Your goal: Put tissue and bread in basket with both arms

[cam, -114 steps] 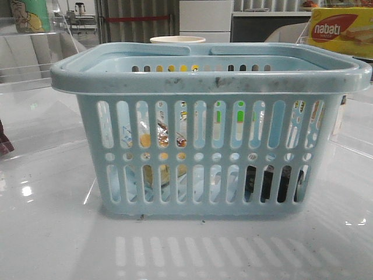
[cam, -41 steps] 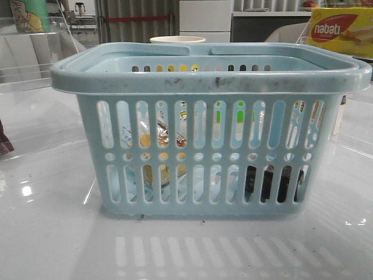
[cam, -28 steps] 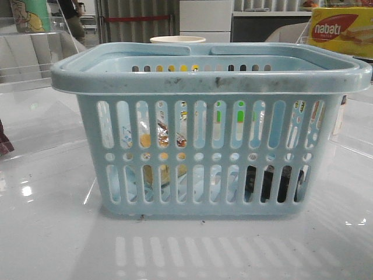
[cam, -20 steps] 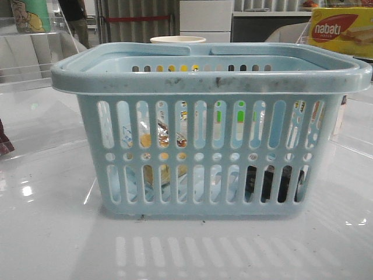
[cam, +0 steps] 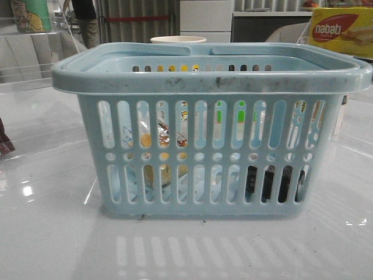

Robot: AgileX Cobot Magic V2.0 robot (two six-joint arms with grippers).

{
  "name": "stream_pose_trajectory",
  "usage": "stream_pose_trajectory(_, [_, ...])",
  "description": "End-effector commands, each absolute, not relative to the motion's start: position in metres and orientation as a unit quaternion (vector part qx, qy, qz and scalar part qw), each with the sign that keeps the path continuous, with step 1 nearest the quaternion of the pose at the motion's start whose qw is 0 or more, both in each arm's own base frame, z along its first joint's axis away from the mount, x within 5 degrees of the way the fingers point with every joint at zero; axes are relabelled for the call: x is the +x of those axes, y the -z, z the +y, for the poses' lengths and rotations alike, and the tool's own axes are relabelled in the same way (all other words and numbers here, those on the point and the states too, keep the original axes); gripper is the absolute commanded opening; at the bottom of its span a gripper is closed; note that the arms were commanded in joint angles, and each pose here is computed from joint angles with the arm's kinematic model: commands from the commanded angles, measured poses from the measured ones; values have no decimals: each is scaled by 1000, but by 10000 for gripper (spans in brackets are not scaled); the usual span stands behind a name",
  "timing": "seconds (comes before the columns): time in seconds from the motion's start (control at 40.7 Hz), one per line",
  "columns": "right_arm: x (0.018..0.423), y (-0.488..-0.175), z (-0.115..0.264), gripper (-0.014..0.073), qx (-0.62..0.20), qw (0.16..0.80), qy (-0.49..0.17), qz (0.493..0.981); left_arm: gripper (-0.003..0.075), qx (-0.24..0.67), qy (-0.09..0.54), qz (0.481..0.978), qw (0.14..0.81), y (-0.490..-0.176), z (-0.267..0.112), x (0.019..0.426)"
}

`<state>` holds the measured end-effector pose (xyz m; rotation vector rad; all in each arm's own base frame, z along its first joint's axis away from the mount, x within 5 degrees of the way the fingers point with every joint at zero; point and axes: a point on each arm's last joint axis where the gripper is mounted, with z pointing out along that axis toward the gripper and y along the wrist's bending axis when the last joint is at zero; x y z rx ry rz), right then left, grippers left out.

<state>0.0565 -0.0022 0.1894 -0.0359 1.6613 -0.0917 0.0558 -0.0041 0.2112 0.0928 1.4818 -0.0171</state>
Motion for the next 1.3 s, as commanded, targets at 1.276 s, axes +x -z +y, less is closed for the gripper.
stream_pose_trajectory(1.276, [54,-213,-2,57,4,768,21,640,91,41,13,639,768,-219,-4,53])
